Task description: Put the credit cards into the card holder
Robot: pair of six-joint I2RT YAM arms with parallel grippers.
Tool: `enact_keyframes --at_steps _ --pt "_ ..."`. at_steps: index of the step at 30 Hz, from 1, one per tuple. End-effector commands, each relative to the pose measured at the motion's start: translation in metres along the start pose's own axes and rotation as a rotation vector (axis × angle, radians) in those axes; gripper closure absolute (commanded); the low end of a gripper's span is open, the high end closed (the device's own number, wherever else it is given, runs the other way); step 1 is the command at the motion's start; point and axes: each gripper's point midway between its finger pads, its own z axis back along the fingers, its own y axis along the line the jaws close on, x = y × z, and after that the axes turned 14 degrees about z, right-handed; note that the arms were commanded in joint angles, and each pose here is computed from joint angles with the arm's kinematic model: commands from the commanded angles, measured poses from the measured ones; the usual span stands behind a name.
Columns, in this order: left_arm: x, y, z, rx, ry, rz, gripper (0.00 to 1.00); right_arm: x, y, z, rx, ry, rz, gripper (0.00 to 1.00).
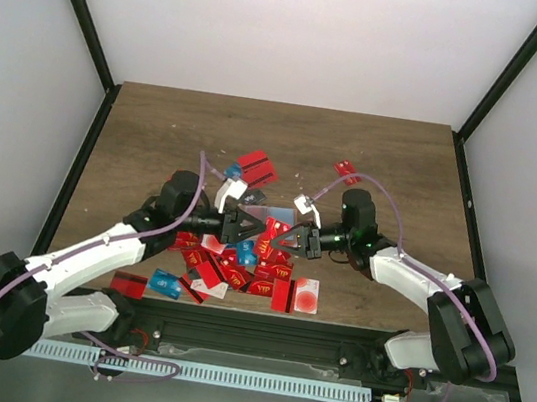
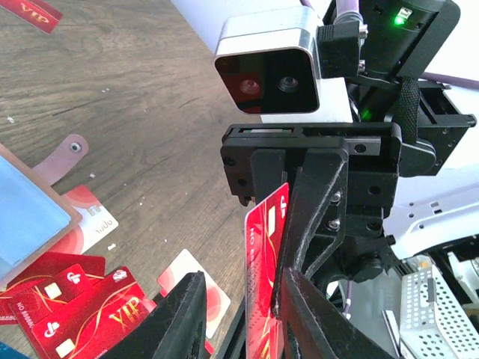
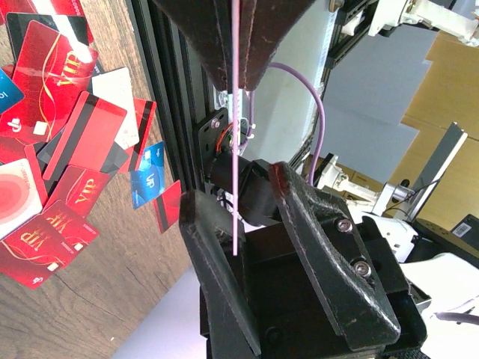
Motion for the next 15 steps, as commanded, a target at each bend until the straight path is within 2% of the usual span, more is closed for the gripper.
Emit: enact_keyframes --at_steps 1,4,9,15 --pt "-0.003 -0.010 -0.003 -0.056 0.032 -0.015 0.70 0.018 0.012 -0.001 0.029 -0.011 0.077 0.99" --pt "-0.010 -0.007 -0.005 -0.067 0.062 -0.004 0.72 0.019 0.013 0.000 0.028 -0.013 0.083 0.99" --pt "-0.016 -0.006 -0.006 -0.078 0.081 0.001 0.82 0.020 0.013 -0.001 0.027 -0.014 0.082 0.99" --pt "-0.021 -0.005 -0.009 -0.097 0.105 0.008 0.90 0.020 0.011 -0.001 0.027 -0.013 0.082 0.99"
